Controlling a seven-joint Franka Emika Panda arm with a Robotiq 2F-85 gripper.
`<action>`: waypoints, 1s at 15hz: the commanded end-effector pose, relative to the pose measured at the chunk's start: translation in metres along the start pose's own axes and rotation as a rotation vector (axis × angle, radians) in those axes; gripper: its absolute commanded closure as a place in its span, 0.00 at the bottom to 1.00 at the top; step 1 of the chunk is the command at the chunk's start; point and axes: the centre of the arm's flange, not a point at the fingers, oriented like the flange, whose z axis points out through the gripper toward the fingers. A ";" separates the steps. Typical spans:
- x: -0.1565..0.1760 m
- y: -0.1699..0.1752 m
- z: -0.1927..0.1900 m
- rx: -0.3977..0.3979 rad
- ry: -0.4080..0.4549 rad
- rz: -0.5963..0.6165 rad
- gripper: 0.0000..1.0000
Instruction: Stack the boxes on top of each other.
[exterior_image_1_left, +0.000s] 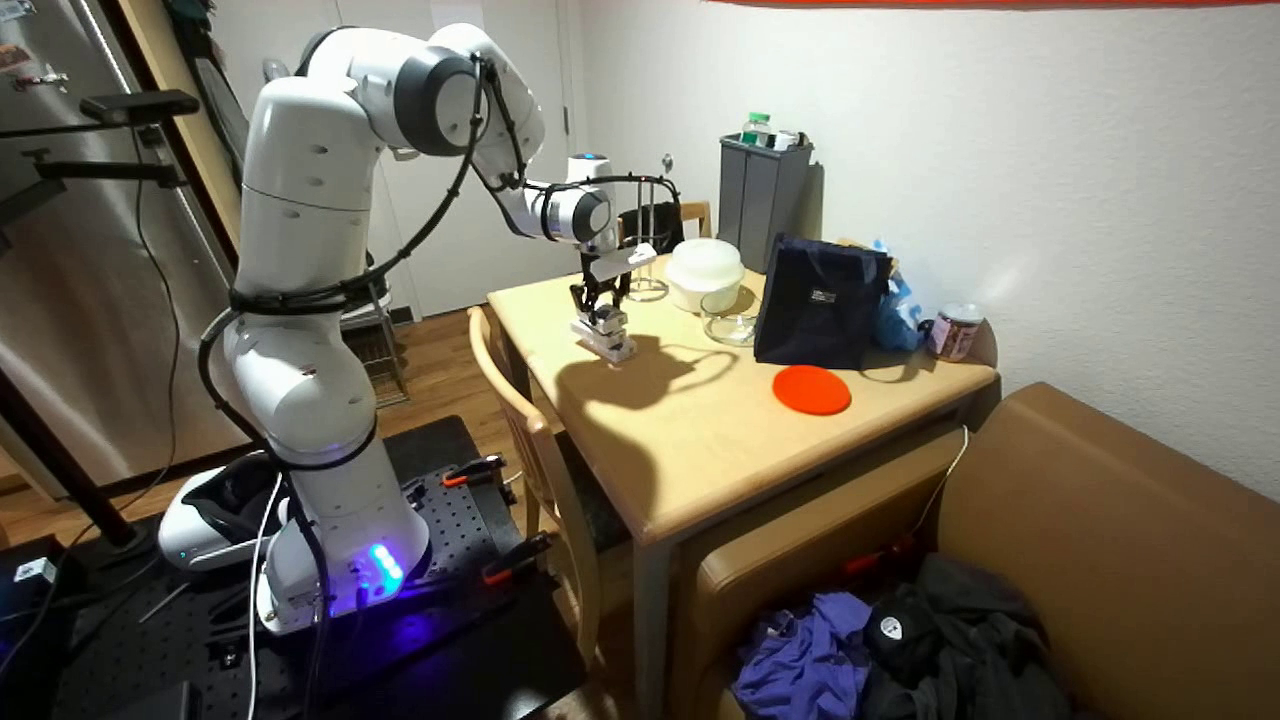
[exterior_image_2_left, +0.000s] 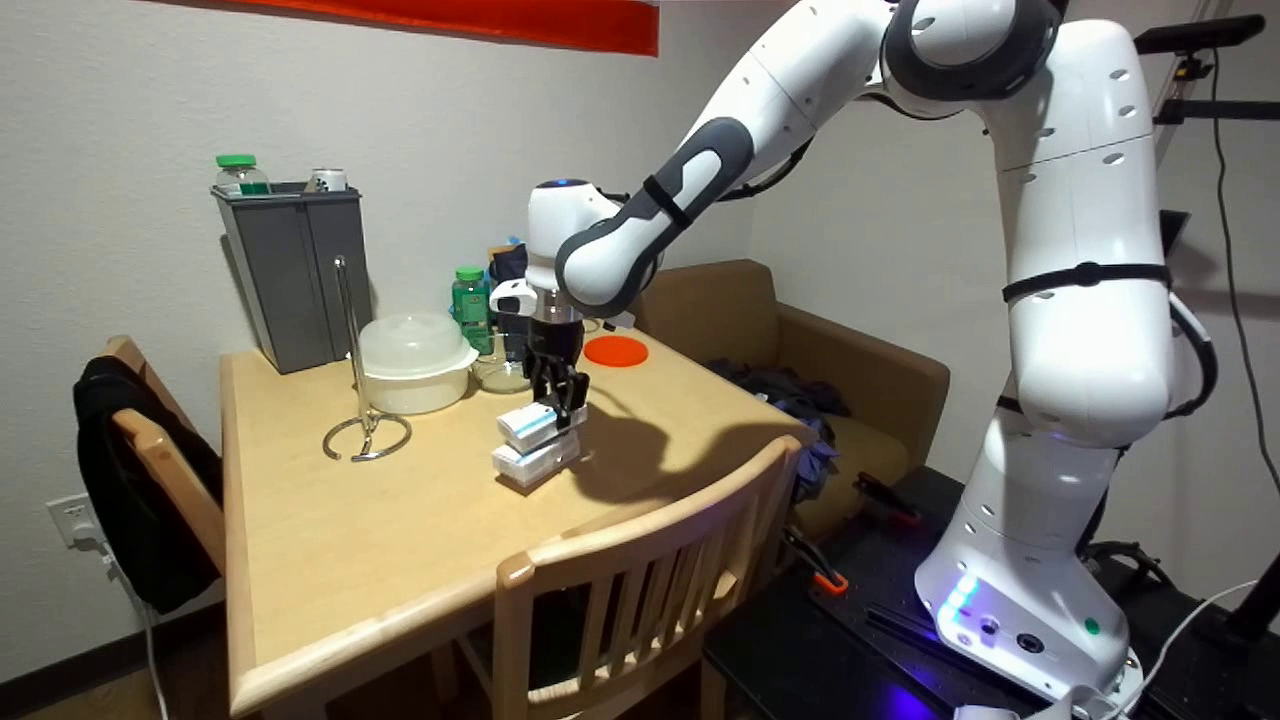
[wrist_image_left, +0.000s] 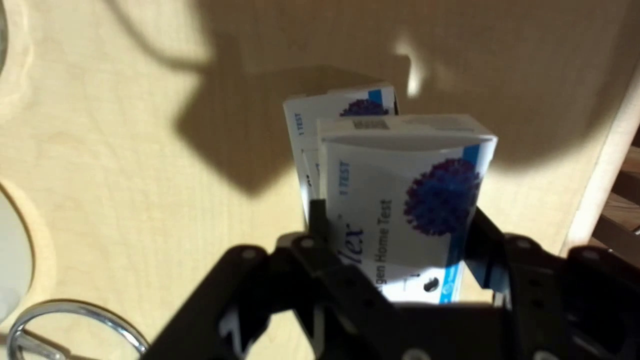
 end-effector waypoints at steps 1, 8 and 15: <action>-0.007 -0.004 -0.004 -0.041 0.041 -0.030 0.61; -0.003 0.000 0.000 -0.065 0.080 -0.054 0.61; -0.003 -0.002 0.005 -0.057 0.096 -0.050 0.61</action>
